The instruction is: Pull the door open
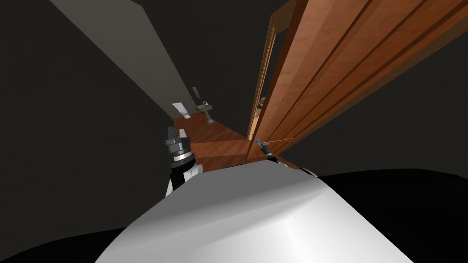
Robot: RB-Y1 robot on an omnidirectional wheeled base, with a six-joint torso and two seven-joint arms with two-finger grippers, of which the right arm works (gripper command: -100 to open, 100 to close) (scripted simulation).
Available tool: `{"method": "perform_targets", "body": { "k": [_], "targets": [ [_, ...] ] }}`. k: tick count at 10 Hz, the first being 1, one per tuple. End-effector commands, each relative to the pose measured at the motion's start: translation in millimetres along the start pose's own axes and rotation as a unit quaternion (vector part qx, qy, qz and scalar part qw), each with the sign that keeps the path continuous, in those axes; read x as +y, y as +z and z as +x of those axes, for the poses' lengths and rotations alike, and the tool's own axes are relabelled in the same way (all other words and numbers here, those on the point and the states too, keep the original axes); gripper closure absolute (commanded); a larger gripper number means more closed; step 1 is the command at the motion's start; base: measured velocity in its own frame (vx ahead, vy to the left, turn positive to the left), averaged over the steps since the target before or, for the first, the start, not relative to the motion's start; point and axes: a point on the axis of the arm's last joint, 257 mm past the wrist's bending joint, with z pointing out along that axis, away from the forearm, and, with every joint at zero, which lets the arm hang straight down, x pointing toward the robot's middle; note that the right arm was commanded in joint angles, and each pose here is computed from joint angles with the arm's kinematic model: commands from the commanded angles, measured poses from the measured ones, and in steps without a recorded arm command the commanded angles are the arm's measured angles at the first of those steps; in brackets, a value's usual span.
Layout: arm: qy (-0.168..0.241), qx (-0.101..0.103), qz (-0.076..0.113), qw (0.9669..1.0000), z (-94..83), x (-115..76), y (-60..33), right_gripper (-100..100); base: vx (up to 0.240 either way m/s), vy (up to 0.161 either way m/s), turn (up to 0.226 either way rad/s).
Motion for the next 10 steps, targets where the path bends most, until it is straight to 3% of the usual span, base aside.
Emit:
{"method": "perform_targets", "body": {
  "k": [1, 2, 3, 4, 7, 9, 10],
  "targets": [
    [0.0, 0.007, -0.002, 1.0, -4.2, 2.4, -12.3, 100, -0.166, -0.048, 0.124],
    [0.0, 0.011, -0.002, 0.9999, -5.2, 2.6, -17.0, 100, -0.173, -0.035, 0.092],
    [0.0, 0.009, -0.002, 1.0, -2.5, 1.9, -12.6, 100, -0.076, -0.014, 0.014],
    [0.0, 0.015, -0.001, 0.9999, -4.0, 0.6, -24.5, 100, -0.129, -0.049, 0.171],
    [0.0, 0.023, -0.002, 0.9997, -7.1, 1.0, -41.3, 100, -0.181, -0.082, 0.161],
    [0.0, 0.024, 0.0, 0.9997, -8.4, -0.1, -46.0, 100, -0.133, -0.053, 0.078],
    [0.0, 0.031, -0.002, 0.9995, -9.3, 1.7, -55.2, 100, -0.132, -0.058, 0.136]
  ]
}}
